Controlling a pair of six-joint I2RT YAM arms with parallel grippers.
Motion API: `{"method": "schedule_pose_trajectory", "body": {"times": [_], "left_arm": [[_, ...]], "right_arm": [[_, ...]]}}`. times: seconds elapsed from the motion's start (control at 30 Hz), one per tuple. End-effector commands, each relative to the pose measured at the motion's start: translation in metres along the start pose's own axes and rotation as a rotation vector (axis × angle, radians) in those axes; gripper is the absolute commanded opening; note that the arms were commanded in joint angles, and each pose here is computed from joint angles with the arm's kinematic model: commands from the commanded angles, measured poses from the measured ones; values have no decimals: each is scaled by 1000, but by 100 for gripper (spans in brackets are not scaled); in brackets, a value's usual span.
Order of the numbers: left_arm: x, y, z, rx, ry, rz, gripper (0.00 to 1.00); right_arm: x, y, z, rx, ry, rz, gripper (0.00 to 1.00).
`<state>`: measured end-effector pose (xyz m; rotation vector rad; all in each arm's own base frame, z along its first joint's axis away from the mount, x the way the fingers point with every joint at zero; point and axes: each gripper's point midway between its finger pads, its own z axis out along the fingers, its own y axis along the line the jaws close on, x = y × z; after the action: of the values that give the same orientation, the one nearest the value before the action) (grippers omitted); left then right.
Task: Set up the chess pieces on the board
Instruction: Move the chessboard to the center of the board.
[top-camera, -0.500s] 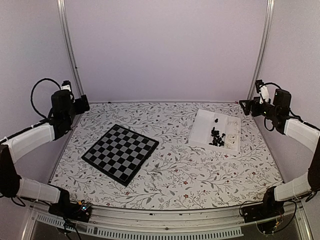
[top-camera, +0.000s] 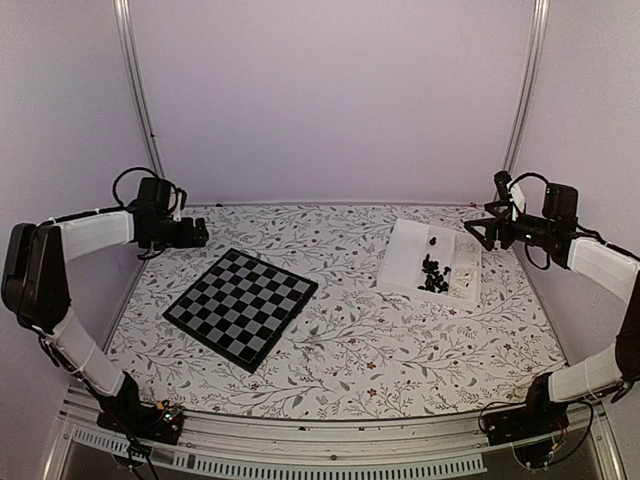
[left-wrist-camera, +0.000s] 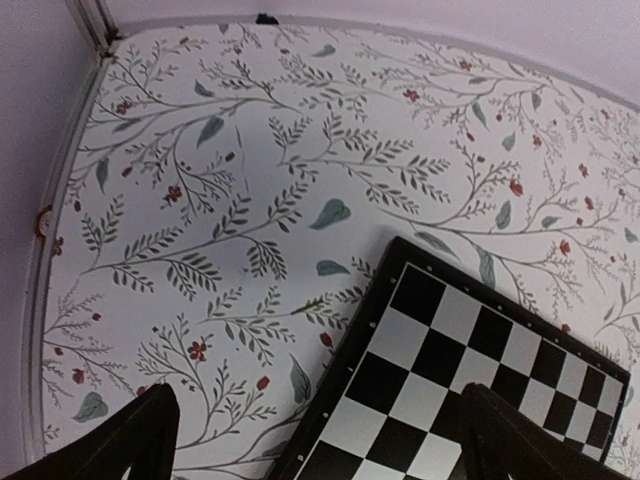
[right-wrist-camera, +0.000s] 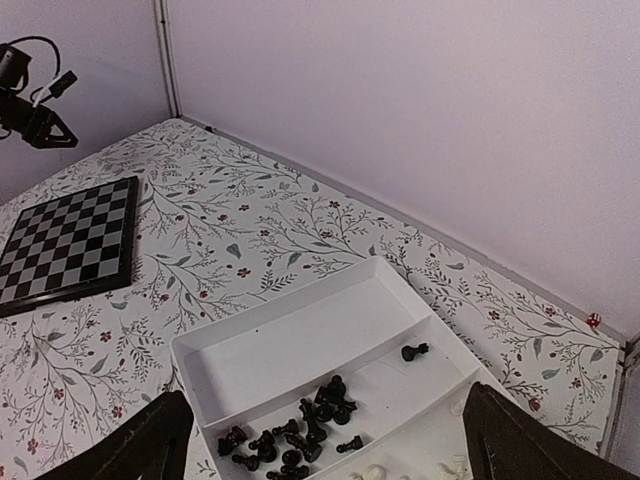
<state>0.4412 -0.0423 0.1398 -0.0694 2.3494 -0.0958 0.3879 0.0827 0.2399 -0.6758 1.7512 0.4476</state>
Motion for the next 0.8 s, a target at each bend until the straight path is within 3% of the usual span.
{"method": "schedule_pose_trajectory", "body": {"times": [0.0,0.23,0.43,0.77], "left_arm": [[45,-17,14,116,180,-17,99],[72,-20,48,127,312,-58,99],[81,-22,63,143,344,-68,99],[92,-63,85,318,383,-93,100]], "right_arm": [[6,7,4,-73,18,-7,98],[10,6,7,-77,28,-24,98],[22,6,10,-93,69,1,97],[33,7,19,-144,108,32,95]]}}
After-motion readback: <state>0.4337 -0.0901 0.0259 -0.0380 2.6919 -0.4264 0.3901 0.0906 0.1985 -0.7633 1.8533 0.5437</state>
